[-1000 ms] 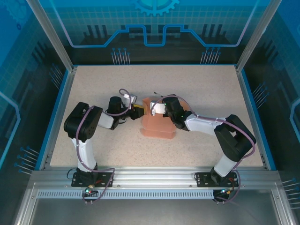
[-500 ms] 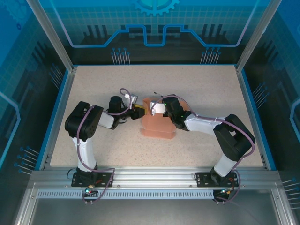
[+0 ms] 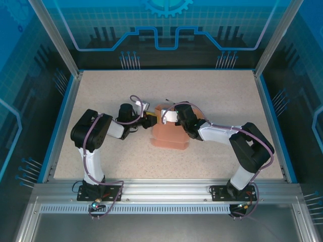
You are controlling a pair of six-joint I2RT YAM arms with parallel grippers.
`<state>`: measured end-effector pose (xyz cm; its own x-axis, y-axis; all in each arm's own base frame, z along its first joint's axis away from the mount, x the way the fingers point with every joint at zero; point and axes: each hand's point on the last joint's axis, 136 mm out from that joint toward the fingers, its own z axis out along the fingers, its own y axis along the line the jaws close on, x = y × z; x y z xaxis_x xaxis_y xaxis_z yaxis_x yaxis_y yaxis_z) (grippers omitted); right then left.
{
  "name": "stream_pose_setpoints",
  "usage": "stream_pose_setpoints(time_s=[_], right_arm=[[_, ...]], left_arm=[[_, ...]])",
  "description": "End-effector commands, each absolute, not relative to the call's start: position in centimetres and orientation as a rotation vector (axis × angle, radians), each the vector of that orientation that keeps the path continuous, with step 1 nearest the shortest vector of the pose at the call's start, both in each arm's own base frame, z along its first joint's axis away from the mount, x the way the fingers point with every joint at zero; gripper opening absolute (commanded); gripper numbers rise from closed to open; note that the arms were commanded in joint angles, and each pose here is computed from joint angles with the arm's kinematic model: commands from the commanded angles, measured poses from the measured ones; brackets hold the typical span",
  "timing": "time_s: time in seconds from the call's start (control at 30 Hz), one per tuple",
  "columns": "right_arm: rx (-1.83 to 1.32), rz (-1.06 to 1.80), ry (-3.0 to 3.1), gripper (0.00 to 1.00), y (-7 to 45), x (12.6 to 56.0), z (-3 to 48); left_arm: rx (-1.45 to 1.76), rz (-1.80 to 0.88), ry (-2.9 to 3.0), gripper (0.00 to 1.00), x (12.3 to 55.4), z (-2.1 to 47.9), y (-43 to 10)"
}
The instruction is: Fold the paper box
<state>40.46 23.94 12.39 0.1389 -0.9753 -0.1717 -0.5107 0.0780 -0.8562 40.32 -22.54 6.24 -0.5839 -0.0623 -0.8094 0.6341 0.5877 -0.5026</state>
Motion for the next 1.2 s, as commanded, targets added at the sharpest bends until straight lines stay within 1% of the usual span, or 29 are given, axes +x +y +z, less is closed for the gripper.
stream_pose_setpoints(time_s=[0.0, 0.13, 0.3, 0.43, 0.9, 0.97, 1.17], right_arm=[[-1.607, -0.684, 1.482, 0.0, 24.5, 40.2, 11.9], [-1.602, -0.682, 1.486, 0.0, 24.5, 40.2, 11.9], [-1.598, -0.675, 1.487, 0.0, 24.6, 40.1, 11.9], [-1.593, -0.669, 1.487, 0.0, 24.7, 40.1, 12.0], [-1.598, -0.658, 1.483, 0.0, 25.1, 39.7, 12.0], [-1.6, -0.657, 1.479, 0.0, 25.2, 39.6, 12.0], [-1.635, -0.671, 1.479, 0.0, 25.2, 39.2, 11.3]], left_arm=[[0.447, -1.023, 1.927, 0.41, 41.0, 7.5, -23.0], [0.433, -1.002, 1.93, 0.39, 41.1, 7.5, -23.1], [0.41, -0.979, 1.934, 0.4, 41.3, 7.8, -23.3], [0.408, -0.96, 1.942, 0.47, 41.4, 7.8, -23.6], [0.424, -0.949, 1.96, 0.6, 41.6, 8.6, -24.2], [0.427, -0.951, 1.961, 0.6, 41.6, 8.7, -24.2], [0.45, -0.949, 1.958, 0.53, 41.4, 8.9, -24.5]])
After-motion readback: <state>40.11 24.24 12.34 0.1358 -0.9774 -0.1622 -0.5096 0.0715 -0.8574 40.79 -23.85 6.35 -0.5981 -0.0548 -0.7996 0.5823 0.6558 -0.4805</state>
